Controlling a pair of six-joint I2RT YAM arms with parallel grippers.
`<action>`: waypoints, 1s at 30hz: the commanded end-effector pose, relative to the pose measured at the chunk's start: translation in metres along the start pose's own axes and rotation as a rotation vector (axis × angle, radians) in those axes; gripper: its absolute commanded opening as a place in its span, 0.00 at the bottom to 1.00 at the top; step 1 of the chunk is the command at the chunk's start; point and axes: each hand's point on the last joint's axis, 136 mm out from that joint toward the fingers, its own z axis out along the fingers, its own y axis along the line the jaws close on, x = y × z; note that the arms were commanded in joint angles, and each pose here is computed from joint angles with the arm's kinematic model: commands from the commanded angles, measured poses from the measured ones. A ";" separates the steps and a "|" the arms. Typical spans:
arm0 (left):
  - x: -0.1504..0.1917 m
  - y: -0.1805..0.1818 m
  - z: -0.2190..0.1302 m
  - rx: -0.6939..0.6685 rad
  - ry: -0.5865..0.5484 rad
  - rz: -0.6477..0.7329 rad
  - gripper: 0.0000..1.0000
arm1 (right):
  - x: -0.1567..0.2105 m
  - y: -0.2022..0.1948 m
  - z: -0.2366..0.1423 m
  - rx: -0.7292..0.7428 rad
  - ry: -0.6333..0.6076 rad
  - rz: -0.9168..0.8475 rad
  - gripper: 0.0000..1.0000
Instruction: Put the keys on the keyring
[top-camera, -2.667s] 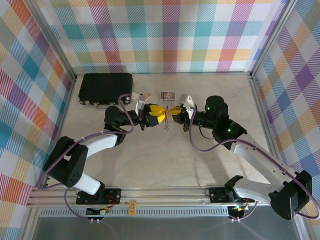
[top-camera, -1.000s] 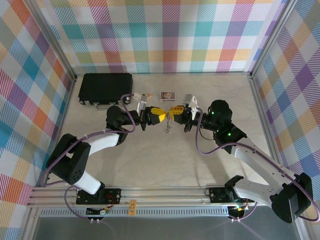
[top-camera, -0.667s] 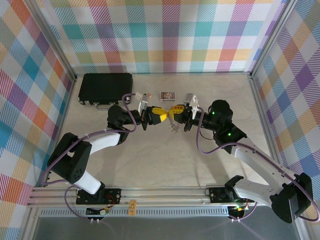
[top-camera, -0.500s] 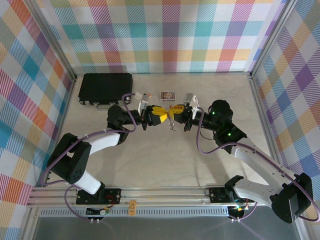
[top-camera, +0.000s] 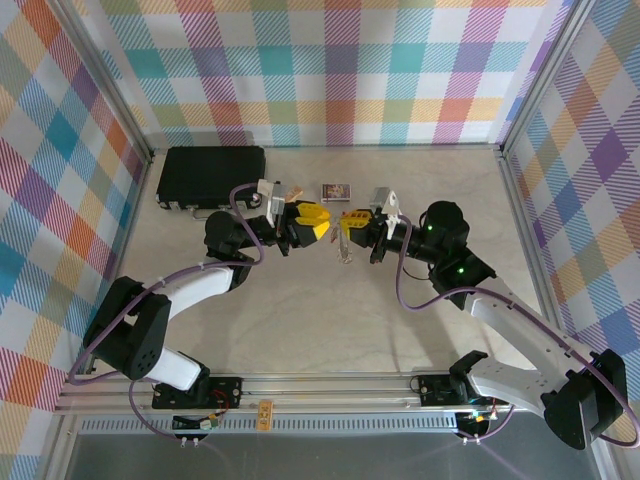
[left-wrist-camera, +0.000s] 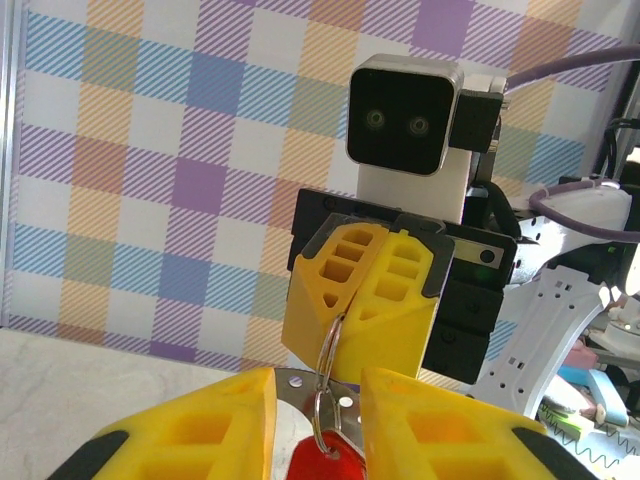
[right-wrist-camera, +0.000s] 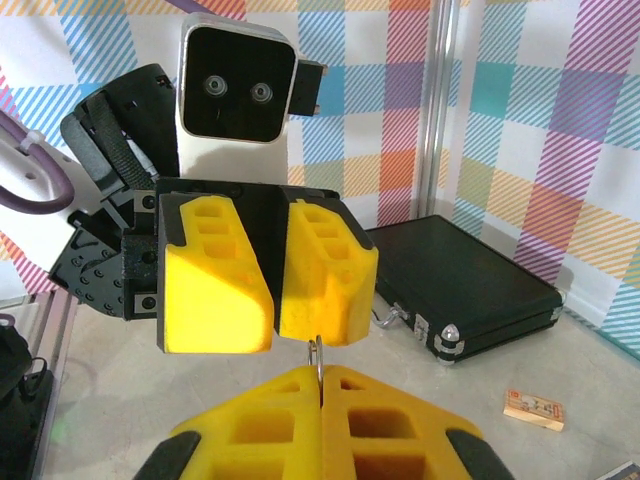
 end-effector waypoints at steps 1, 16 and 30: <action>-0.011 -0.007 0.004 0.022 -0.024 0.065 0.30 | -0.013 0.007 -0.002 -0.040 -0.048 -0.018 0.00; -0.002 -0.019 0.009 0.088 0.014 0.053 0.28 | -0.016 0.011 0.005 -0.099 -0.054 0.022 0.00; 0.003 -0.025 0.013 0.121 0.033 0.043 0.00 | -0.014 0.011 0.005 -0.102 -0.043 0.034 0.00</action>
